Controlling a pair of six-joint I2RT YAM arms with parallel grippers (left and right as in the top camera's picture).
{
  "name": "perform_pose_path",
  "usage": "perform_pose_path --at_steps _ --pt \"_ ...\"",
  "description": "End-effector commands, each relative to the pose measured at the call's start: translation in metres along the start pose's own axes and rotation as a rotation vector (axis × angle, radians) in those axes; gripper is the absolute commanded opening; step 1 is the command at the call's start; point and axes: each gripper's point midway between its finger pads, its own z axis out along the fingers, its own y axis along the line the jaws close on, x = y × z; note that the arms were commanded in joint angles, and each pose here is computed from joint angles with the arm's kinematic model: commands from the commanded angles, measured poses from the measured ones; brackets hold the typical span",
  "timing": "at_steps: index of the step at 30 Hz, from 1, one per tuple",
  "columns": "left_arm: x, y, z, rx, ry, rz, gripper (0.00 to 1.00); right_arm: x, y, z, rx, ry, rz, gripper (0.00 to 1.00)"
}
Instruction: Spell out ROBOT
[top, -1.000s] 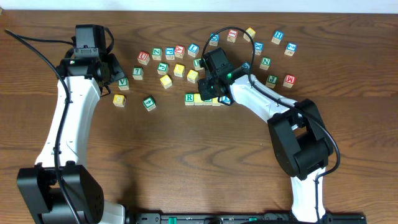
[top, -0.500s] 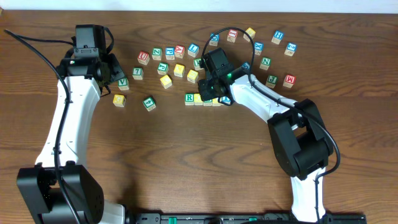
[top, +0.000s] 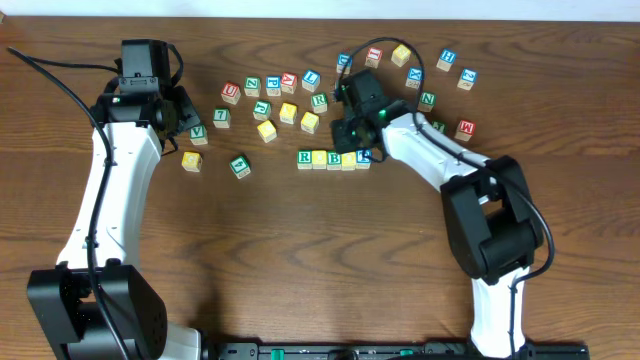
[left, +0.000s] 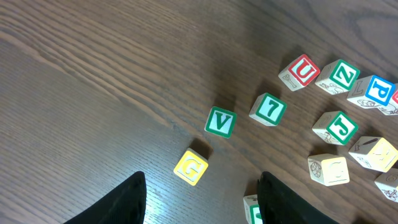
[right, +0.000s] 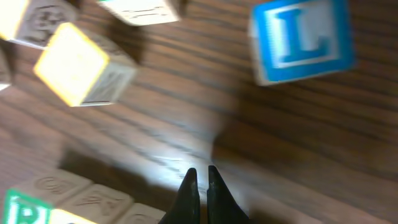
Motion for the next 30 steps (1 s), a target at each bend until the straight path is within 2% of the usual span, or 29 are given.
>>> perform_pose_path --at_steps 1,16,30 --pt "-0.002 0.001 0.0 -0.003 -0.004 -0.017 0.56 -0.004 -0.002 0.0 0.0 -0.003 0.015 0.01" --pt "-0.002 0.001 0.0 -0.003 -0.003 -0.017 0.56 -0.004 -0.023 -0.005 0.028 0.012 0.063 0.01" --pt "-0.002 0.001 0.0 -0.004 -0.003 -0.017 0.56 0.013 -0.032 -0.006 0.054 0.081 0.081 0.01"
